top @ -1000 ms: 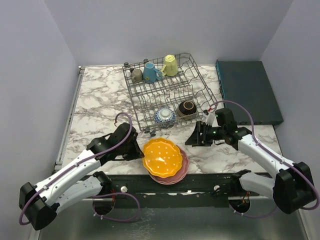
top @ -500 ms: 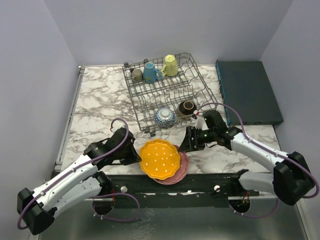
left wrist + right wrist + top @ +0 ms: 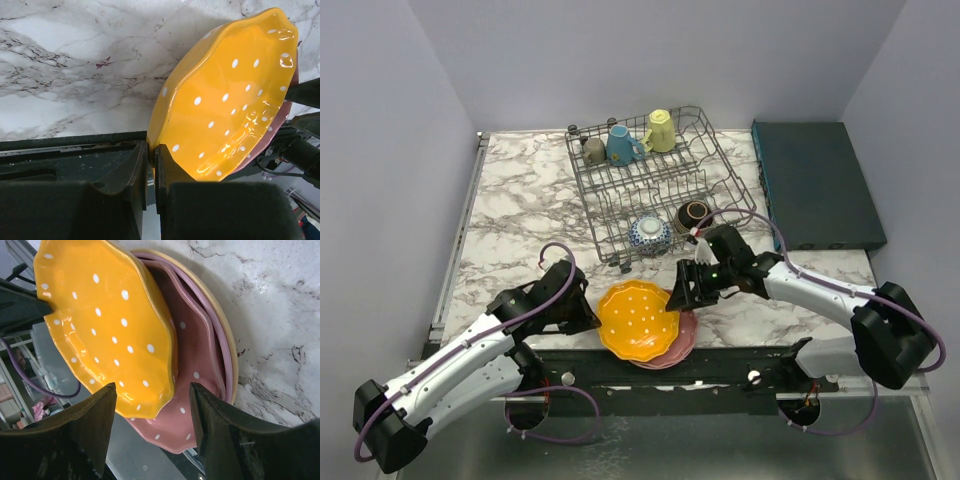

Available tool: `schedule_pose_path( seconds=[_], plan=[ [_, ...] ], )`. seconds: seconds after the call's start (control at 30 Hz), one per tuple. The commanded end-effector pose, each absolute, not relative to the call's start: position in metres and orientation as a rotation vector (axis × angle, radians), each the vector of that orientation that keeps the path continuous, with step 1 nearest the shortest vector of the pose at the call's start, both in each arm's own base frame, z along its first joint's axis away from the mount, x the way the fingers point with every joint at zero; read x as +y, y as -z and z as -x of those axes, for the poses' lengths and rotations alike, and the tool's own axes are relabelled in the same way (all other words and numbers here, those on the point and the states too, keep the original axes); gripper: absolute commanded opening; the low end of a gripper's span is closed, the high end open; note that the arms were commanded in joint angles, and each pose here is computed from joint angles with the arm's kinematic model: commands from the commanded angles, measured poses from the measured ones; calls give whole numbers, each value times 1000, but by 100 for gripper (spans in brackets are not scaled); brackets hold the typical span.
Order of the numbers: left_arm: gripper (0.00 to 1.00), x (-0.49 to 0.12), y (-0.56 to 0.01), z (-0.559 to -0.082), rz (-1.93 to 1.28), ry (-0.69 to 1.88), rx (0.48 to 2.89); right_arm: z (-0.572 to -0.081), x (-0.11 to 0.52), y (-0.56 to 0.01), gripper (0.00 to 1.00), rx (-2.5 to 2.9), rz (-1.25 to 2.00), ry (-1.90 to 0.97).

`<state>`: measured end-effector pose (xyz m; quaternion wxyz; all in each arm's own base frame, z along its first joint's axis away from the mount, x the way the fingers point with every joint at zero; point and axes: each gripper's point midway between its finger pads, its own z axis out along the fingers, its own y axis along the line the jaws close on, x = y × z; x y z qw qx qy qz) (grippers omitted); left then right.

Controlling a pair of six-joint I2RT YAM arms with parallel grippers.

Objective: Load the mixed dishes into the dish rack
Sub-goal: Pick up the plate at the center of the board.

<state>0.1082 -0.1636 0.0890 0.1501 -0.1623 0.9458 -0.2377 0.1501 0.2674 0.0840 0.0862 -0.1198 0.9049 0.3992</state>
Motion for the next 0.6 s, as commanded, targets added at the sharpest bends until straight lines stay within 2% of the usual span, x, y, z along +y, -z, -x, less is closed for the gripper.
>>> schedule_pose_path(
  seconds=[0.0,0.57],
  plan=[
    [0,-169,-92,-109,517,730,2711,-163,279,-83,65,2673,355,-1129],
    [0,-178,-79,-108,536,749,2744,-151,298,-58,63,2729,392,-1116]
  ],
)
